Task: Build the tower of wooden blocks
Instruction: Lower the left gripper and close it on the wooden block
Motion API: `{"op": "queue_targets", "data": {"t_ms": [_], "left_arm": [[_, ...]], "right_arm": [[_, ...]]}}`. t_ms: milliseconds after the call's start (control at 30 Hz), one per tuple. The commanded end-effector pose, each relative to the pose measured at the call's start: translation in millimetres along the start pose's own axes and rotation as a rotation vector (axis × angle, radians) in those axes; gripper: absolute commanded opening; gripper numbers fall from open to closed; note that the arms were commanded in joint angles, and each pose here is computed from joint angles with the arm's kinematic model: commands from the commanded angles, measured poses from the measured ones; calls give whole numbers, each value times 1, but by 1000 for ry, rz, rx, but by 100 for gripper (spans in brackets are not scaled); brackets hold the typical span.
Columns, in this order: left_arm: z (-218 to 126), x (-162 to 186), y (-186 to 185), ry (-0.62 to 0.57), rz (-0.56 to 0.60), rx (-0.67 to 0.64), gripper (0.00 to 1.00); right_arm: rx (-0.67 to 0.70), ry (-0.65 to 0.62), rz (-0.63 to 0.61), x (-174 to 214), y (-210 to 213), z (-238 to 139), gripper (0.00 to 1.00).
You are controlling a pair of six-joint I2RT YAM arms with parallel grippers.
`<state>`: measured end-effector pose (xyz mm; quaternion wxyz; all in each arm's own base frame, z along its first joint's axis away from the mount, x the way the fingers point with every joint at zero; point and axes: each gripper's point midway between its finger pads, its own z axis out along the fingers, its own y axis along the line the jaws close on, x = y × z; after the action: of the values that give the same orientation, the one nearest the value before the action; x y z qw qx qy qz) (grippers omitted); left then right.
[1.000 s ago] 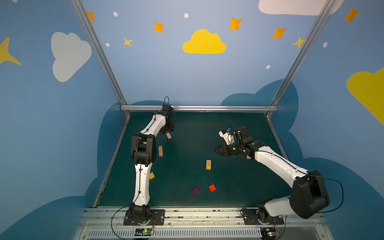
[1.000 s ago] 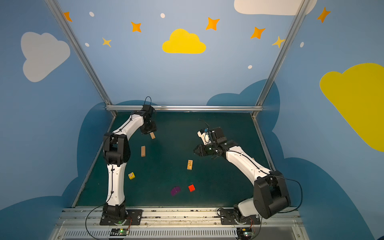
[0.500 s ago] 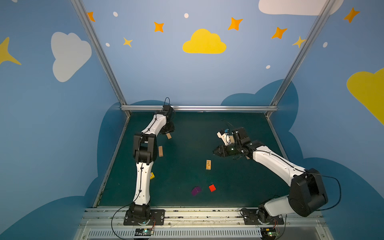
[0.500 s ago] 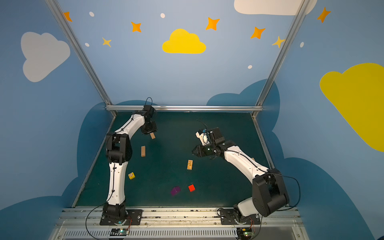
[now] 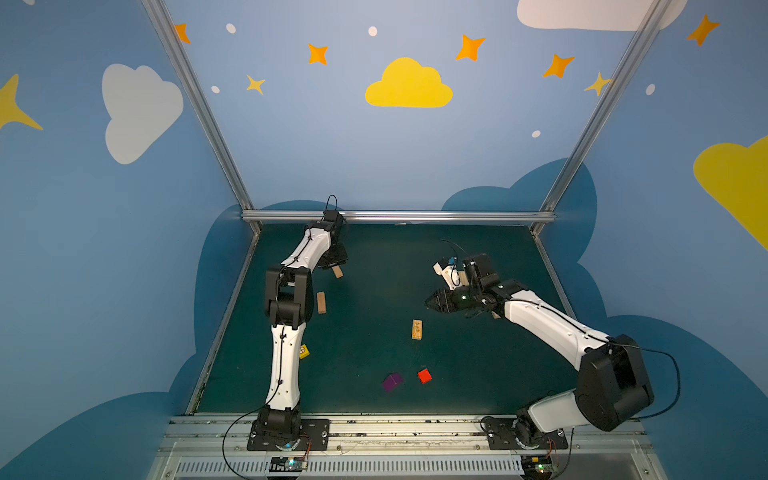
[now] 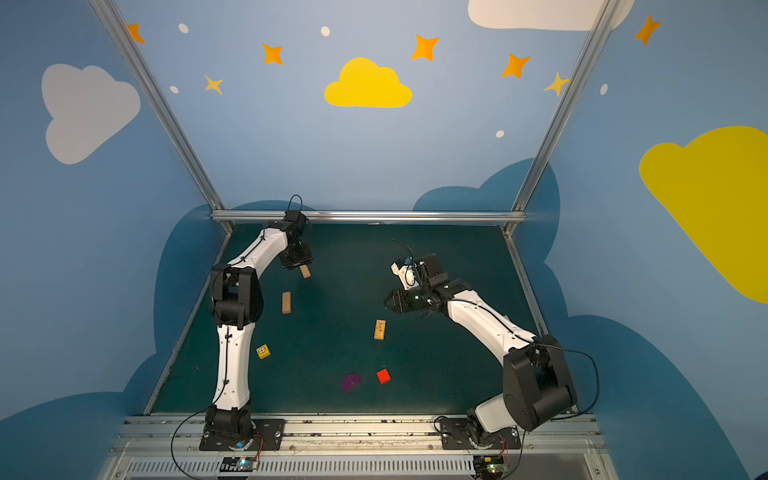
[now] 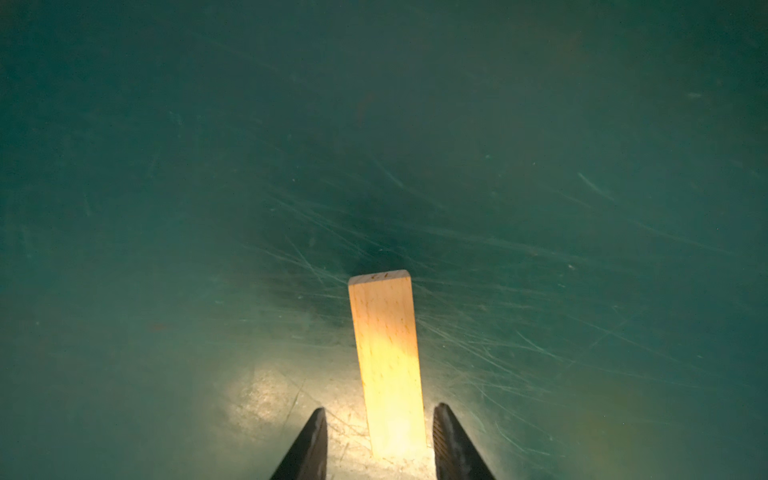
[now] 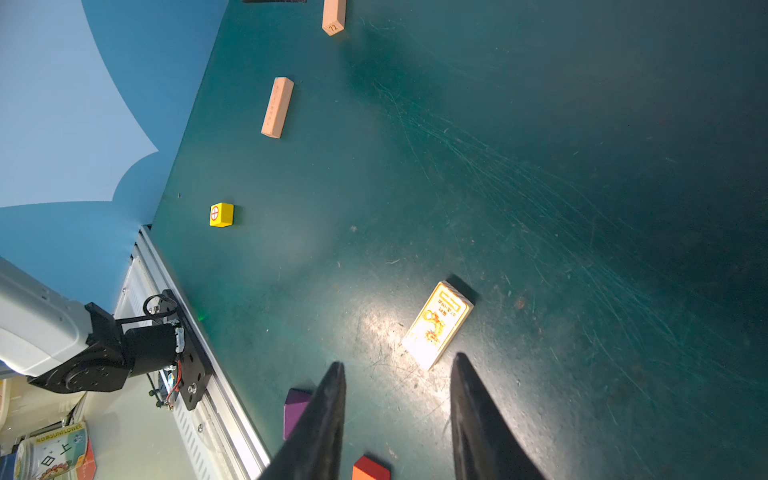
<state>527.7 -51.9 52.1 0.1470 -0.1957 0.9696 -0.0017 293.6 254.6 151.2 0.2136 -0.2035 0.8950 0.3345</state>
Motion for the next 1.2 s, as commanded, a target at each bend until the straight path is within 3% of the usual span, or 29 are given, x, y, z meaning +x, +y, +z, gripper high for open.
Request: {"op": "queue_targets", "data": {"t_ms": [0, 1167], "left_arm": [[5, 2, 1, 23, 3, 3, 42], [21, 3, 1, 66, 24, -13, 37]], "right_arm": [[-2, 11, -4, -3, 2, 1, 38], [-3, 17, 8, -4, 1, 3, 40]]}}
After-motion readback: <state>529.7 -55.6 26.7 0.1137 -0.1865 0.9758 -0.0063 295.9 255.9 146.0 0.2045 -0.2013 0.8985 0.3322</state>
